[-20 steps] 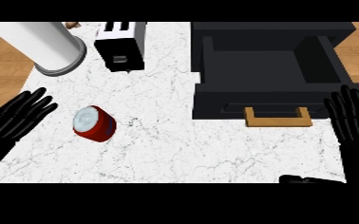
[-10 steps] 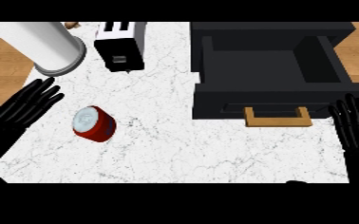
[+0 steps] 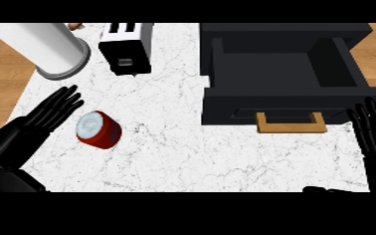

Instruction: Pick up the can, place it into the drawer and close the drawer

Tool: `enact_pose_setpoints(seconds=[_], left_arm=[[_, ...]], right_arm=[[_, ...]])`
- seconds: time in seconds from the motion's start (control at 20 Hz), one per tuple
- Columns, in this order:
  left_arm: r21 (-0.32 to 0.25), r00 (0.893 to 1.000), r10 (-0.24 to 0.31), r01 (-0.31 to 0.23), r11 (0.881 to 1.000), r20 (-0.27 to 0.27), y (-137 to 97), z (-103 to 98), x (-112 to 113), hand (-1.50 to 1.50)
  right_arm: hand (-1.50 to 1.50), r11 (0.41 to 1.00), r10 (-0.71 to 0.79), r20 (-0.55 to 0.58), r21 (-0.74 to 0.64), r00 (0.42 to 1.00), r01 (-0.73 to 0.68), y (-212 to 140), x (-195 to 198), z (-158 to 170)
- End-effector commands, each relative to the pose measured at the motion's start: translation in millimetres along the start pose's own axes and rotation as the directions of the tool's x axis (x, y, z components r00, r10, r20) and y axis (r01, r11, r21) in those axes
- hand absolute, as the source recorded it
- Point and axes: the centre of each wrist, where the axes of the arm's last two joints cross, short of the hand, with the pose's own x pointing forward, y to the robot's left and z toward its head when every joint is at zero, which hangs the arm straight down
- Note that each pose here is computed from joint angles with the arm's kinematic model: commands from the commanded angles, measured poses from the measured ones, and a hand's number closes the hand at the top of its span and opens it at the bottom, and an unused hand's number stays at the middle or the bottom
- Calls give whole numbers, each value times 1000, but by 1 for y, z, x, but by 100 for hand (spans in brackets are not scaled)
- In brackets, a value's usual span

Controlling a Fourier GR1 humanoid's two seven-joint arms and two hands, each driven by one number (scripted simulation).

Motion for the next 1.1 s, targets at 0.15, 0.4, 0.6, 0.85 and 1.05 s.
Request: enact_pose_setpoints(seconds=[0.15,0.4,0.6,0.85,1.05], left_arm=[[55,1000,7,-6,998,-5,30,3,-35,-150],[62,999,-32,34,998,-27,24,-11,-54,-150],[61,999,-23,25,998,-47,28,-4,-69,-150],[81,997,-24,30,996,-68,41,14,-77,-150],[82,998,-27,32,996,-60,46,19,-96,-150]], right_arm=[[-150,1000,-8,2,3,1000,8,-2,-1,6],[-150,1000,7,-8,6,1000,-7,-12,-11,-8],[-150,1000,-5,8,1,1000,5,-20,6,10],[-150,1000,-4,0,9,1000,4,6,-9,8],[-150,1000,12,-12,25,1000,-11,3,-4,-1]])
